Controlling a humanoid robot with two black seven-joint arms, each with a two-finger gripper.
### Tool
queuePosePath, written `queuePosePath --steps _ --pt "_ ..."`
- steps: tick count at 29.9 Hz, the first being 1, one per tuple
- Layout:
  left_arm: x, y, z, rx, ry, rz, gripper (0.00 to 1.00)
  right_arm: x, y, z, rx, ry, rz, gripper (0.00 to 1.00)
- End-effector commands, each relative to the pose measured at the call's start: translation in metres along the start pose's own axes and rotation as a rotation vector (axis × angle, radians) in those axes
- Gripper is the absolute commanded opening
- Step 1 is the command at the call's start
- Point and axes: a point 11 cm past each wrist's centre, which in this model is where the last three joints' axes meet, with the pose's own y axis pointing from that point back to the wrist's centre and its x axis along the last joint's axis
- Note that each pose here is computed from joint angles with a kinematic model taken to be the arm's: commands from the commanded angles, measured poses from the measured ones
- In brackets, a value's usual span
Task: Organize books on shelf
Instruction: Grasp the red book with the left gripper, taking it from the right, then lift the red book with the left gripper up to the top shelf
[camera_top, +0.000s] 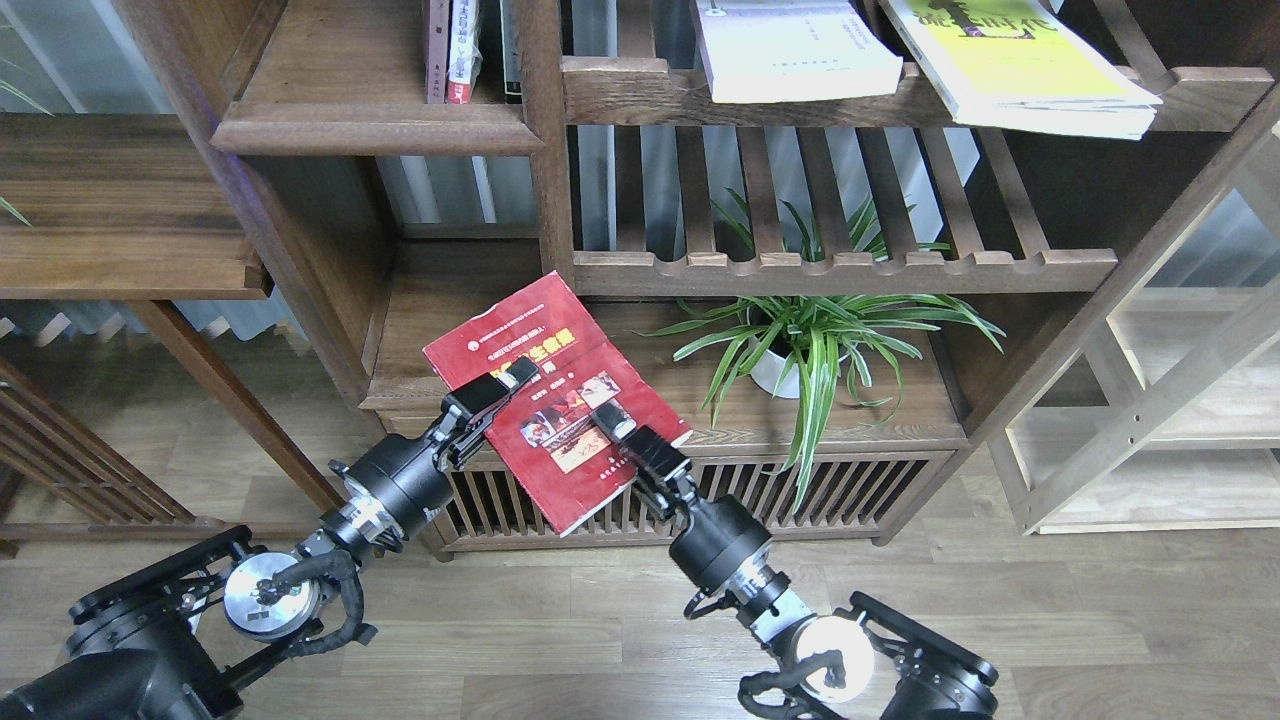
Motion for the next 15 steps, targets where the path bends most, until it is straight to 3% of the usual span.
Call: queuePosePath --steps 1,15 --pt "0.001 0.003 0.007 -0.007 -0.018 0.006 0.0 -0.003 -0.004 -0.011 0.028 0.008 -0.011 0.98" --pt "-0.024 0.034 0.063 0.016 -0.317 -0.018 0.0 0.013 0.007 -0.077 0.2 0.059 0.049 0.99"
